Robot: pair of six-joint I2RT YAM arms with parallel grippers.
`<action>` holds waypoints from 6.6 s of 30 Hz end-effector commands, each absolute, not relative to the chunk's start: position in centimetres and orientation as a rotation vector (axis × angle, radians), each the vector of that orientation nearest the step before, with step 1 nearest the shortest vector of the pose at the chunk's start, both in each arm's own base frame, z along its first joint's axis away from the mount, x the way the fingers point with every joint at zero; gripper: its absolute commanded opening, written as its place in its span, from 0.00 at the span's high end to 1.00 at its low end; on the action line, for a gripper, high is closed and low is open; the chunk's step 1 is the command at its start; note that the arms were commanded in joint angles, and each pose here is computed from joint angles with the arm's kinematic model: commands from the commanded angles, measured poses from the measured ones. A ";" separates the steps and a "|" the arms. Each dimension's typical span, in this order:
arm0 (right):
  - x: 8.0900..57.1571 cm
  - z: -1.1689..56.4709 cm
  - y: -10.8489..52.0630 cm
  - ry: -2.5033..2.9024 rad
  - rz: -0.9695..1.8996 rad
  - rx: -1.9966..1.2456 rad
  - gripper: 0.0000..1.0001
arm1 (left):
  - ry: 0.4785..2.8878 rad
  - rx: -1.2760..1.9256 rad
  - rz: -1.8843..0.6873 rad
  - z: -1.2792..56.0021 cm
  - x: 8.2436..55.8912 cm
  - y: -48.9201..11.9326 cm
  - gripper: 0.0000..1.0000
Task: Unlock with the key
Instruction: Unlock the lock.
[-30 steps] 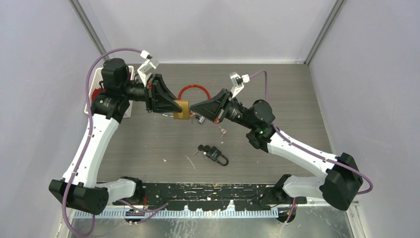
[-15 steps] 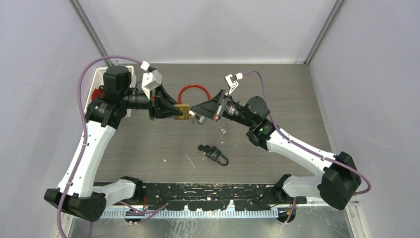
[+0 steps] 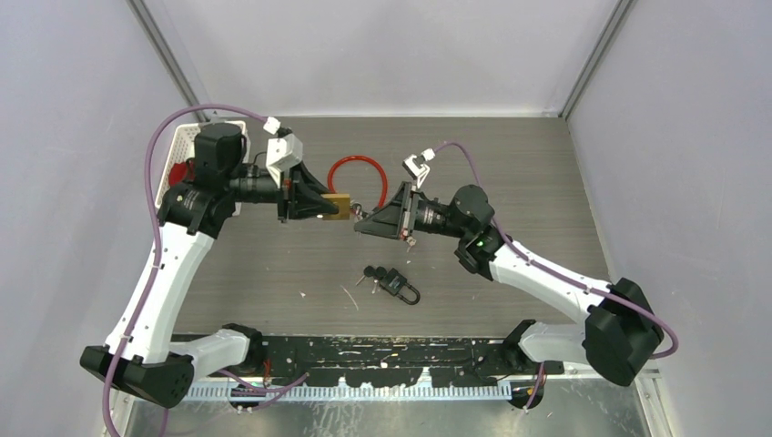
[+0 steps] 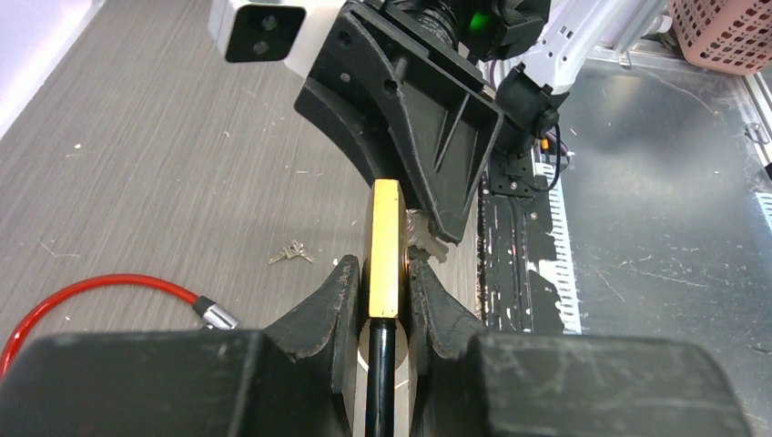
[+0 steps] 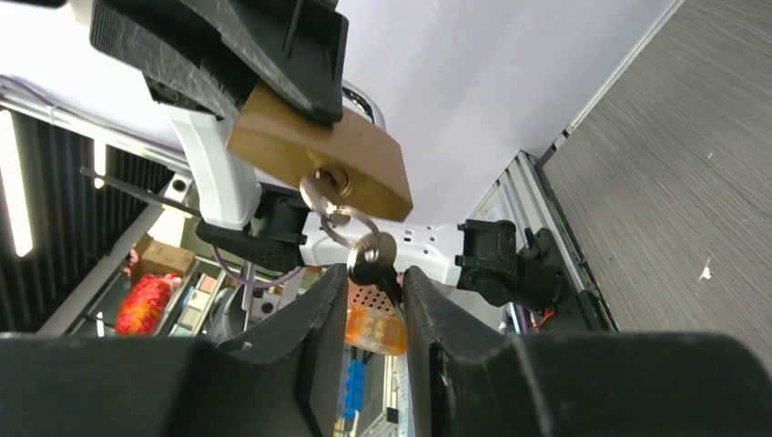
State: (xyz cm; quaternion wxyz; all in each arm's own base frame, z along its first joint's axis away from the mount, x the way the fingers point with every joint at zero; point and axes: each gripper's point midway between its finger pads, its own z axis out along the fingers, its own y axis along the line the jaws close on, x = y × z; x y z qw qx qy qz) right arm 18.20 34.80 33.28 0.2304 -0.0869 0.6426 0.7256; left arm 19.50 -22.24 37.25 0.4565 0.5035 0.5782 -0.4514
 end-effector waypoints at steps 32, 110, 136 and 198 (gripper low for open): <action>18.8 39.3 32.3 1.575 1.768 -0.626 0.64 | 1.242 1.271 -1.265 42.5 17.2 -23.1 1.00; 18.2 40.3 32.9 1.569 1.728 -0.732 0.92 | 1.232 1.261 -1.267 43.0 17.1 -23.1 1.00; 19.9 39.3 35.0 1.737 2.014 -0.309 0.99 | 0.911 1.524 -0.556 42.6 20.4 -21.8 1.00; 16.8 39.8 34.0 1.429 1.726 -0.710 0.60 | 1.382 1.167 -1.338 41.5 16.7 -25.6 1.00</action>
